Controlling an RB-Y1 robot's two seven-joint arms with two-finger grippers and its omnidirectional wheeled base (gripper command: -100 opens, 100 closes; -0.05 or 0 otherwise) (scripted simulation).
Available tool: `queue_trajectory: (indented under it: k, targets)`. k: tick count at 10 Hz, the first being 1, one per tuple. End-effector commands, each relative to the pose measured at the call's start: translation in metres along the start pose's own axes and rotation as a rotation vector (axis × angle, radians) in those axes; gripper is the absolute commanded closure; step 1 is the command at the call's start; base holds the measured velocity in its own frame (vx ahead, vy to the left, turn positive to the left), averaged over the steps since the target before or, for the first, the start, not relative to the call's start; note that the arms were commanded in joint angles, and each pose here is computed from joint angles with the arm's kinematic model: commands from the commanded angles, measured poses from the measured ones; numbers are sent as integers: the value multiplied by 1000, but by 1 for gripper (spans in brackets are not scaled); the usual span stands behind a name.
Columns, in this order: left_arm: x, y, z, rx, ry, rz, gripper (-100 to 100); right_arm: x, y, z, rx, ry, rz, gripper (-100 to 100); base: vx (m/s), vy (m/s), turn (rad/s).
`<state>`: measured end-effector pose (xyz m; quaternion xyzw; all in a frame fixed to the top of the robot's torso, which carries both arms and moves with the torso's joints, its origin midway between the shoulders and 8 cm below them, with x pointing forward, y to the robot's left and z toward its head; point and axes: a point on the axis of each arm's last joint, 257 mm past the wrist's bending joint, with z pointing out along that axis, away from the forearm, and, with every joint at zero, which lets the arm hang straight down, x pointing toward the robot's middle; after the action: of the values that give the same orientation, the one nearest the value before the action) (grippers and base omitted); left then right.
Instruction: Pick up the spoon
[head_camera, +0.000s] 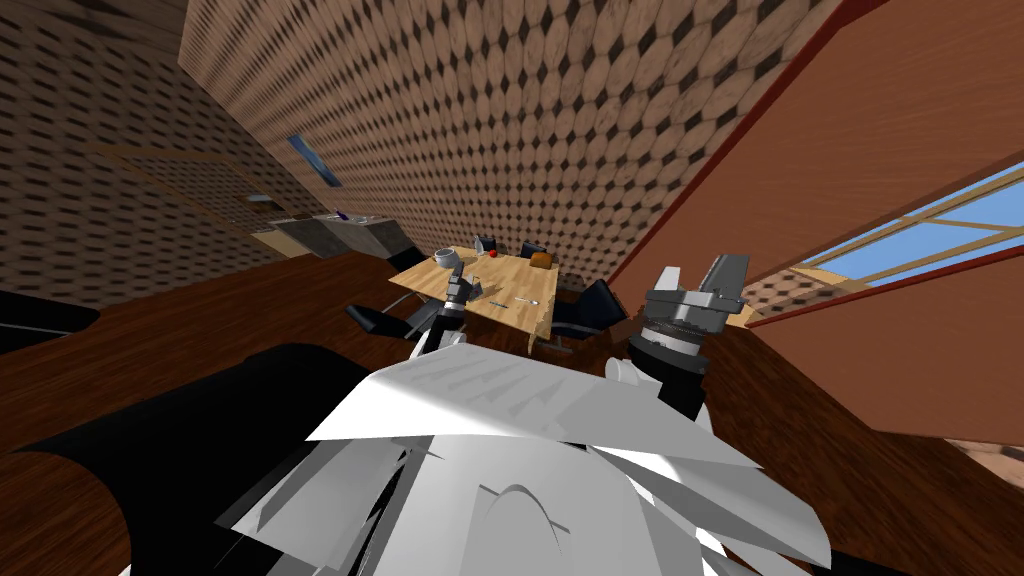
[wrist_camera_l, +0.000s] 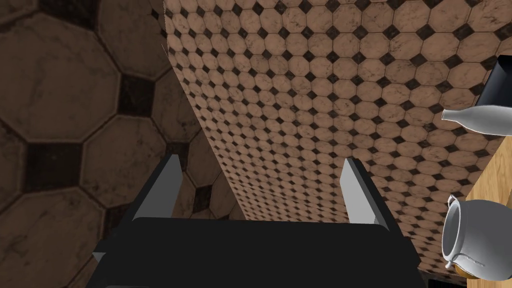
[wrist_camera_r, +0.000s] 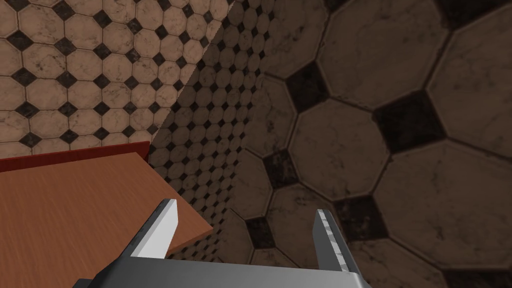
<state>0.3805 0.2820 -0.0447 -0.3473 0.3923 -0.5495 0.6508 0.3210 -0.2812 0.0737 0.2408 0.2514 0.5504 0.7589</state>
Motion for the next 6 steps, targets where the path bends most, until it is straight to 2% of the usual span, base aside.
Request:
queue_trajectory:
  k: [1, 2, 3, 4, 6]
  targets:
    - [-13, 23, -1, -65, 8, 24, -100, 0, 0, 0, 0, 0, 0, 0, -18, -237, -53]
    - [-20, 38, -4, -110, 13, 38, -100, 0, 0, 0, 0, 0, 0, 0, -33, -251, -72]
    - [-21, 38, -4, -110, 10, 28, -100, 0, 0, 0, 0, 0, 0, 0, -26, -163, -15]
    - [-29, 54, -7, -159, 11, 37, -100, 0, 0, 0, 0, 0, 0, 0, -24, -131, -61]
    - [-48, 86, -16, -258, 16, 69, -100, 0, 0, 0, 0, 0, 0, 0, -25, -236, -118]
